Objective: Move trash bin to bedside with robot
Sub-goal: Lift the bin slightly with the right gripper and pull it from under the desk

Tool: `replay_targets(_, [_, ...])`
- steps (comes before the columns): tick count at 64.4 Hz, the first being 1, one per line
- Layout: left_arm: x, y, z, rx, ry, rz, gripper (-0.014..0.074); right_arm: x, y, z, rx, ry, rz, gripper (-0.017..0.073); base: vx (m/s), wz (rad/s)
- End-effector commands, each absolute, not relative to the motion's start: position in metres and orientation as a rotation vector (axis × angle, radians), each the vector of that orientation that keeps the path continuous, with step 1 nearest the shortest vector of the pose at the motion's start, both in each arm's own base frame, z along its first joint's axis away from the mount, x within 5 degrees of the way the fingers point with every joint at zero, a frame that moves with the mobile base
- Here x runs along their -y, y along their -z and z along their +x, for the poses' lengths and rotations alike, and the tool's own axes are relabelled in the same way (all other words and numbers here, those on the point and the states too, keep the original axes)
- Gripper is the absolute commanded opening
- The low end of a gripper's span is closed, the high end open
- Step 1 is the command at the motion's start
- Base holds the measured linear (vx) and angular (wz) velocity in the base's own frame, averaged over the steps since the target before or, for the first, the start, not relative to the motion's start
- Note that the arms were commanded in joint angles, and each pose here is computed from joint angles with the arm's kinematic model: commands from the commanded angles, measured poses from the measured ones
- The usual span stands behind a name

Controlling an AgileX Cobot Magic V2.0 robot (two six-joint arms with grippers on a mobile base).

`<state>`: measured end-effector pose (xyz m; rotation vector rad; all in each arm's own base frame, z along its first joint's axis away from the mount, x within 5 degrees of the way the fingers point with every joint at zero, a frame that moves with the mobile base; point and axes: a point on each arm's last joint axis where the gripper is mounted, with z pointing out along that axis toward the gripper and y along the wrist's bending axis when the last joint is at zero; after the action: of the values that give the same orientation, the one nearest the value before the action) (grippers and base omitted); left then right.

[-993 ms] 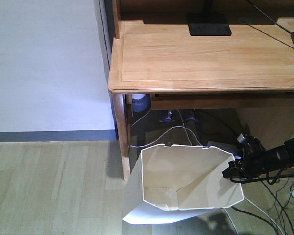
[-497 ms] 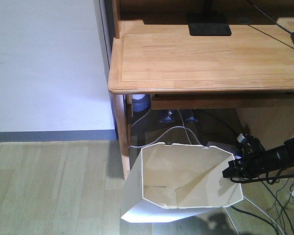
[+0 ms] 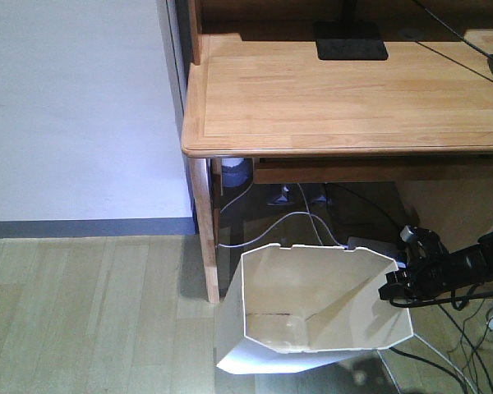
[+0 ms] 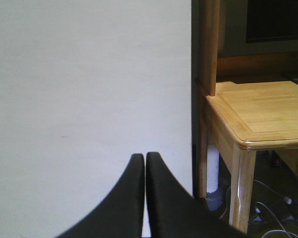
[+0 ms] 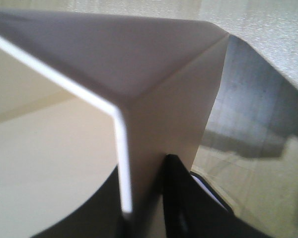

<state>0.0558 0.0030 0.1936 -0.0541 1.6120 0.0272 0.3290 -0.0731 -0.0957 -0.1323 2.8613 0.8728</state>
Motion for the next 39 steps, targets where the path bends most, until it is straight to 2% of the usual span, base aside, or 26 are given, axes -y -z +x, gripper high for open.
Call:
replay_targets(1, [-0.0027, -0.2075, 0.0544, -1.514, -0.019, -0.055, -0.0006, 0.0674, 0.0587, 0.3409, -2.730, -1.089, -0.182, -0.0005, 0.00, 0.00])
replay_targets(25, [-0.0027, -0.2075, 0.0544, -1.514, -0.019, -0.055, -0.0006, 0.0718, 0.0634, 0.3392, -2.796, -1.000, -0.182, -0.0005, 0.00, 0.00])
replay_targets(39, [-0.0027, -0.2075, 0.0544, -1.514, -0.019, -0.055, -0.0006, 0.0691, 0.0609, 0.3381, -2.778, -1.063, -0.187, -0.0005, 0.00, 0.00])
